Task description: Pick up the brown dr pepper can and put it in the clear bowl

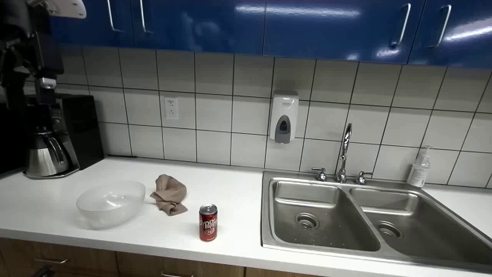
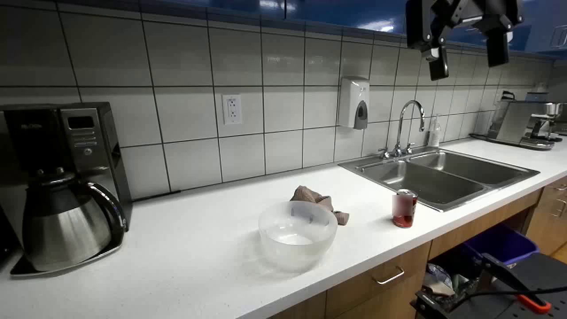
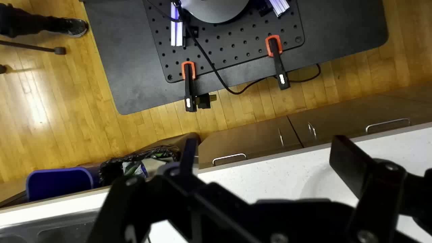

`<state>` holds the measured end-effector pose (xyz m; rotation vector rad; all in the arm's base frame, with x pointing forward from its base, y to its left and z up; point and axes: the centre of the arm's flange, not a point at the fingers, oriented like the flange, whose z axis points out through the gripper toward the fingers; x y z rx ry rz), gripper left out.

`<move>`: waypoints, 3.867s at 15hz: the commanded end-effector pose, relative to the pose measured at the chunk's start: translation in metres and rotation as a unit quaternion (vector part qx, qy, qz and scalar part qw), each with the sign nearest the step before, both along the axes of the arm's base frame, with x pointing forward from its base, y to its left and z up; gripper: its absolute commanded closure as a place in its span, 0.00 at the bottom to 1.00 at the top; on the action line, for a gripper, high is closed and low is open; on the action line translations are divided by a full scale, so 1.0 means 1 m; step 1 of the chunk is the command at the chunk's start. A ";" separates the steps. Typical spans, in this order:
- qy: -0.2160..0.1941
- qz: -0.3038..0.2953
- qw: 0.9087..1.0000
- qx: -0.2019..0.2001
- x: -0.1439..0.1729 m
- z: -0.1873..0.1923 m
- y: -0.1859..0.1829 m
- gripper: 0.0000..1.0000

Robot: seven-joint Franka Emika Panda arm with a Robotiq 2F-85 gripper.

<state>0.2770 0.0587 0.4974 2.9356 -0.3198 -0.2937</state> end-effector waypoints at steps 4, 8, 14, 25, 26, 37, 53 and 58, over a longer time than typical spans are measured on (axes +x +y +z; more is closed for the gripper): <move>0.001 0.001 1.000 -0.004 0.000 -0.003 0.000 0.00; -0.001 0.004 1.000 -0.001 -0.003 -0.013 -0.006 0.00; -0.010 0.001 1.000 0.004 -0.002 -0.026 -0.031 0.00; -0.053 0.055 0.997 -0.012 0.000 -0.059 -0.154 0.00; -0.064 0.063 0.996 -0.009 0.001 -0.063 -0.166 0.00; -0.160 0.088 0.983 0.026 0.042 -0.107 -0.239 0.00; -0.156 0.045 0.986 0.039 0.139 -0.193 -0.261 0.00; -0.130 0.044 0.990 0.042 0.159 -0.219 -0.262 0.00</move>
